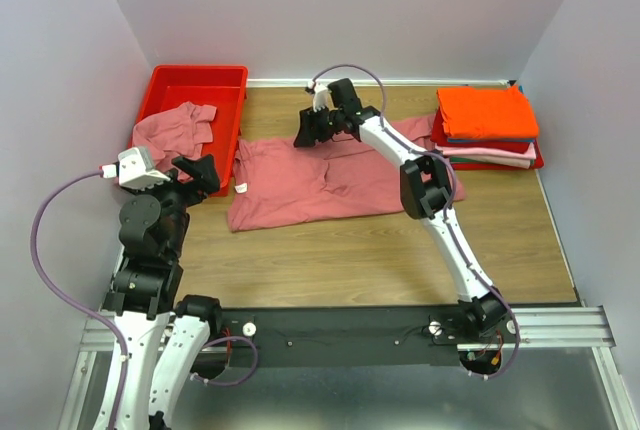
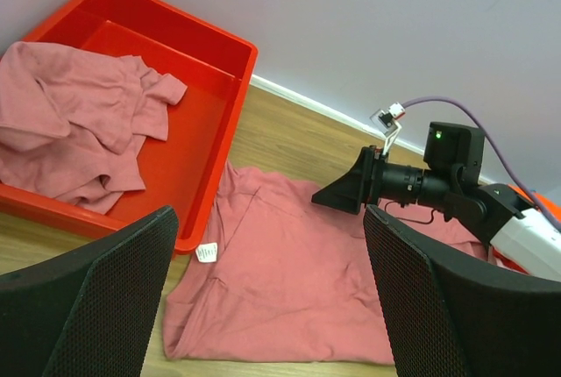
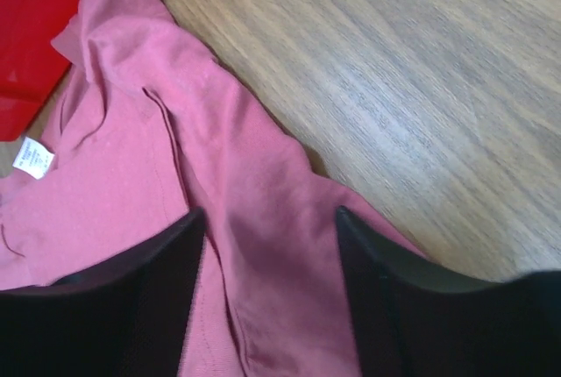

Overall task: Fold and stack the t-shirts
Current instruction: Fold the tshirt

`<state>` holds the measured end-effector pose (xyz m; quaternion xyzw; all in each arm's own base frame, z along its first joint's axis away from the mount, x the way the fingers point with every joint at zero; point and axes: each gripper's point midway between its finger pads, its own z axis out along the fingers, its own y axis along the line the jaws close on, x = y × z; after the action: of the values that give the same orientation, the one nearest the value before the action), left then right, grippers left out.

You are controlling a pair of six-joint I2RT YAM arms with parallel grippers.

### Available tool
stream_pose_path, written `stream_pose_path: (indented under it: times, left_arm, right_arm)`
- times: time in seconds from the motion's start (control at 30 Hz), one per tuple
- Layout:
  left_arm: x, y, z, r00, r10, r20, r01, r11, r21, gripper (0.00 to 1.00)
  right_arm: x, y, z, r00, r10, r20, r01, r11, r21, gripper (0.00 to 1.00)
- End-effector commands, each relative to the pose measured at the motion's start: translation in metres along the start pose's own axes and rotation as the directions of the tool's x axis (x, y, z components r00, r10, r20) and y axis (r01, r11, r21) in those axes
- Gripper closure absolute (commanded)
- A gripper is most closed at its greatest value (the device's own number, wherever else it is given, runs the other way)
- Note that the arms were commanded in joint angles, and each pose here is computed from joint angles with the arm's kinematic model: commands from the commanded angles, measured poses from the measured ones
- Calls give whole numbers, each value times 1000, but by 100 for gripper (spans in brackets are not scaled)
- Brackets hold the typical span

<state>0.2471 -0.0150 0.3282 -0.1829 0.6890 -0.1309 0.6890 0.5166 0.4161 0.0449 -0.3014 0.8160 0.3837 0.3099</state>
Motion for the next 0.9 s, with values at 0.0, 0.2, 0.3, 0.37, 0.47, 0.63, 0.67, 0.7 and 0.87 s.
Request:
stream_pose_path:
  times: [0.0, 0.2, 0.3, 0.37, 0.47, 0.63, 0.67, 0.7, 0.87]
  left_arm:
    - [4, -4, 4, 1000, -3, -4, 3, 1000, 28, 6]
    - [4, -4, 5, 1000, -3, -4, 3, 1000, 28, 6]
    - [4, -3, 5, 1000, 2, -3, -2, 1000, 24, 6]
    - [3, -4, 5, 1000, 4, 1, -4, 1000, 25, 6]
    - [3, -4, 6, 1000, 5, -2, -5, 1000, 26, 6]
    - [3, -5, 6, 1000, 5, 0, -4, 1000, 28, 6]
    - [4, -5, 6, 1000, 5, -2, -5, 1000, 29, 6]
    - [4, -5, 7, 1000, 5, -4, -5, 1000, 30, 6]
    - [5, -6, 7, 1000, 0, -5, 0, 999, 34, 6]
  right_arm:
    - [28, -6, 10, 997, 56, -57, -58, 998, -28, 36]
    - [44, -11, 8, 993, 76, -95, -76, 997, 2, 77]
    - [48, -20, 2, 990, 99, -103, -94, 994, 53, 91]
    - [42, -31, -6, 988, 127, -86, -119, 989, 86, 99]
    - [31, -47, -18, 985, 163, -49, -154, 978, 142, 100]
    - [12, -88, -43, 979, 203, 30, -204, 947, 250, 100]
    - [8, -96, -48, 977, 210, 48, -215, 938, 271, 100]
    - [8, -104, -51, 975, 213, 60, -221, 927, 303, 100]
    - [3, -140, -66, 958, 256, 132, -288, 864, 413, 100]
